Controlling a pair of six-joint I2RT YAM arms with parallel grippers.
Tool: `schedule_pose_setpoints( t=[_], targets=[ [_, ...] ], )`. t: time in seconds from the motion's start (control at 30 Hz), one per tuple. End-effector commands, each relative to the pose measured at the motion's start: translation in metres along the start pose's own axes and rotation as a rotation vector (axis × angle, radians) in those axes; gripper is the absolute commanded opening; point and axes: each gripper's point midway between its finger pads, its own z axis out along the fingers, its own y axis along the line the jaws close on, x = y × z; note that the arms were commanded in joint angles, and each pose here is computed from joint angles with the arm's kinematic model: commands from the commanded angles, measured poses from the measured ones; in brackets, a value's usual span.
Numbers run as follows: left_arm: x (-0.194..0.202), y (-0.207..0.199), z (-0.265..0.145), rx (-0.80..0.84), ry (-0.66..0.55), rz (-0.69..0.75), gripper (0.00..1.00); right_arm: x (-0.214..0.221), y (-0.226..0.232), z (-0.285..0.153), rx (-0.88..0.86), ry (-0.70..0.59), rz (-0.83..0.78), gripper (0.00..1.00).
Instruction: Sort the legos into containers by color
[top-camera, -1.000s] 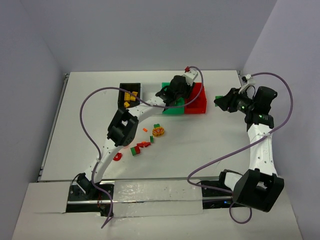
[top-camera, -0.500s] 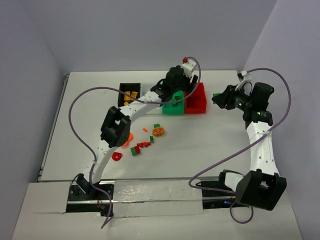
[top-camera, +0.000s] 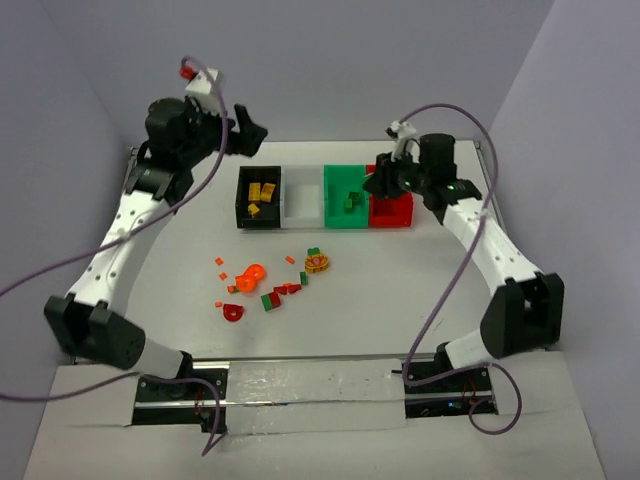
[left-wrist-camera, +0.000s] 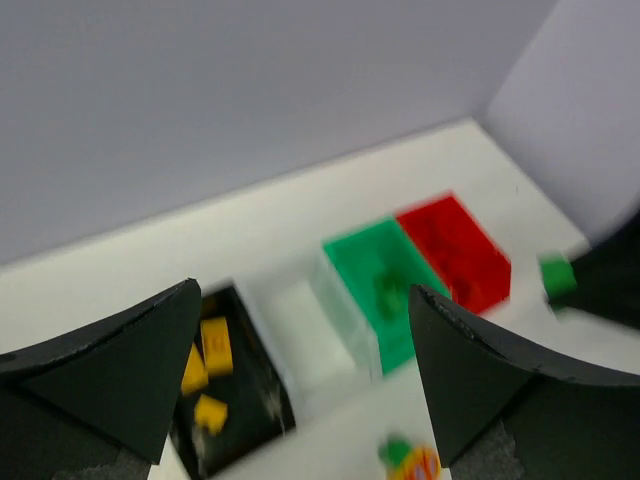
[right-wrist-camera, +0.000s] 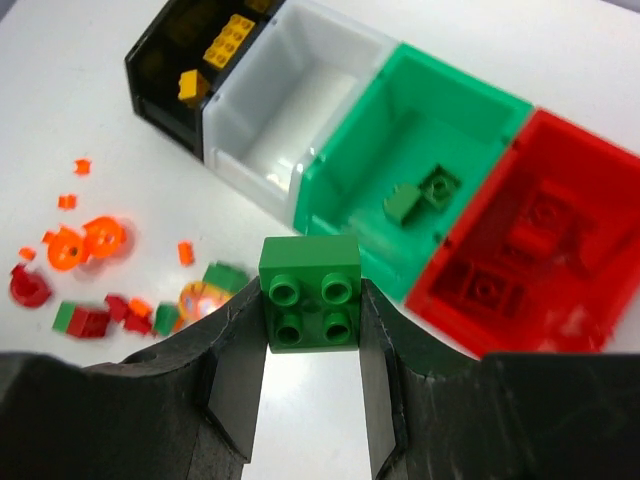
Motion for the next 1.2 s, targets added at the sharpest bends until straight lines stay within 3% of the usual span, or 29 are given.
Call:
schedule_pose_setpoints(
  t=[0.0,0.23,0.4,0.53,0.6,0.63,0.7,0.87,1.0,1.17],
  targets=[
    [0.093,0.007,-0.059,0.086,0.272,-0.078,0.95,-0.021,-0.012,0.047,0.074,-0.009,-0.026,0.00],
    [0.160,0.053,-0.128,0.087,0.447,-0.051,0.93,-0.016,-0.029,0.117,0.143,0.038,-0.002,0.00],
    [0.195,0.056,-0.149,0.093,0.530,-0.027,0.92,-0.008,-0.038,0.153,0.154,0.068,0.002,0.01],
    [0.217,0.055,-0.156,0.122,0.581,-0.012,0.91,-0.001,-0.046,0.172,0.179,0.096,0.004,0.08],
    [0.230,0.047,-0.163,0.189,0.617,0.015,0.91,0.006,-0.052,0.181,0.189,0.119,0.011,0.22],
    [0.233,0.046,-0.166,0.193,0.629,0.005,0.91,0.010,-0.053,0.183,0.191,0.129,0.015,0.23],
    [0.244,0.035,-0.175,0.272,0.664,0.041,0.90,0.013,-0.054,0.185,0.195,0.136,0.014,0.41],
    [0.266,0.009,-0.180,0.372,0.725,0.133,0.88,0.017,-0.051,0.183,0.194,0.139,0.011,0.64],
    [0.292,-0.025,-0.179,0.449,0.760,0.259,0.87,0.013,-0.045,0.175,0.181,0.137,0.011,0.73],
    [0.315,-0.046,-0.177,0.481,0.777,0.309,0.84,-0.005,-0.028,0.152,0.142,0.111,0.007,0.75]
  ],
)
